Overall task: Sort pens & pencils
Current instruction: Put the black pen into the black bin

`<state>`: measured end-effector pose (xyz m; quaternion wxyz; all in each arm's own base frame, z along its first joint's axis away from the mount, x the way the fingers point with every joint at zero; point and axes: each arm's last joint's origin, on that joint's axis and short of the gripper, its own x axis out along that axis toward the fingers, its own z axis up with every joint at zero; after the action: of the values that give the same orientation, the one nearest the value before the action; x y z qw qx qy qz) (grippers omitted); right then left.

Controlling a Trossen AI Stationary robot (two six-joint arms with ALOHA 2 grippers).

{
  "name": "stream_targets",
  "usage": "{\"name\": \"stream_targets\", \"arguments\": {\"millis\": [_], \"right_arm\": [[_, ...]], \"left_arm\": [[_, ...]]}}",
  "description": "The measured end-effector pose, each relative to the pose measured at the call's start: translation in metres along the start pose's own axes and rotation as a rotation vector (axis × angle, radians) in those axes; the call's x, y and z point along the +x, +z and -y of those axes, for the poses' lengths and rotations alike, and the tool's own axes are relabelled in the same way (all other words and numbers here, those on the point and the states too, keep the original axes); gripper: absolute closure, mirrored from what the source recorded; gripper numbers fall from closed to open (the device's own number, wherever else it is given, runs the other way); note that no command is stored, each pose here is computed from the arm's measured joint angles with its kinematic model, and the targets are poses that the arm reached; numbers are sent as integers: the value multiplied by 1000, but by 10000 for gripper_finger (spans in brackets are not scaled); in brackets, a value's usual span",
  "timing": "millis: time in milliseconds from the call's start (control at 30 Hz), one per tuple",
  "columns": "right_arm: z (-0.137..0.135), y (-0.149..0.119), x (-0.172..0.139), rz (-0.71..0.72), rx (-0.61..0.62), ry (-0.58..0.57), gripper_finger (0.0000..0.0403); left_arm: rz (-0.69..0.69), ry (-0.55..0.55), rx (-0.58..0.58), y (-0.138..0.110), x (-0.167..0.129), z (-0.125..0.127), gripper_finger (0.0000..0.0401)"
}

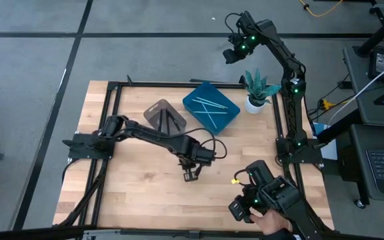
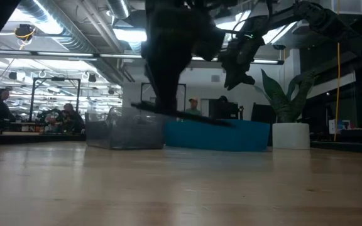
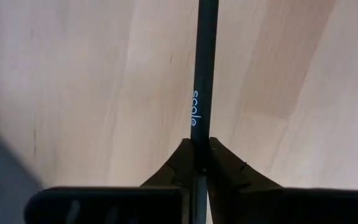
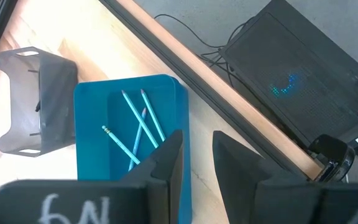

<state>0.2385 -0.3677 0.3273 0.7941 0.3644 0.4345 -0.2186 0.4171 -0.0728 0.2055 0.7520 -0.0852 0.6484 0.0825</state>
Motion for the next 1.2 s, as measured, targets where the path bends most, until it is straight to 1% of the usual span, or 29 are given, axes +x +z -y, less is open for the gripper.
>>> {"name": "stream_targets", "arguments": {"millis": [133, 233, 333, 500, 667, 800, 967, 1067, 1200], "right_arm": [[0, 0, 0, 0, 0, 0, 313], [0, 0, 0, 0, -2, 0, 313], [0, 0, 0, 1, -4, 0, 313], [0, 0, 0, 1, -4, 5, 313], [-1, 0, 0, 4, -5, 42, 313], [-2, 0, 0, 5, -5, 62, 313], [-2, -2, 0, -12, 3, 71, 313], [-2, -2, 0, -15, 2, 74, 313], [-3, -3, 0, -21, -6, 80, 313]], "left_arm": [[-37, 36, -74, -4, -19, 4, 389], [-50, 105, -163, -9, -31, 5, 389], [-51, 162, -299, -17, -44, 1, 389], [-30, 259, -555, -28, -69, -14, 389], [-26, 311, -800, -37, -90, -35, 389], [16, 326, -947, -30, -92, -54, 389], [29, 368, -1109, -22, -90, -90, 389], [-1, 400, -1203, -22, -82, -112, 389], [-100, 402, -1269, -25, -69, -131, 389]]}}
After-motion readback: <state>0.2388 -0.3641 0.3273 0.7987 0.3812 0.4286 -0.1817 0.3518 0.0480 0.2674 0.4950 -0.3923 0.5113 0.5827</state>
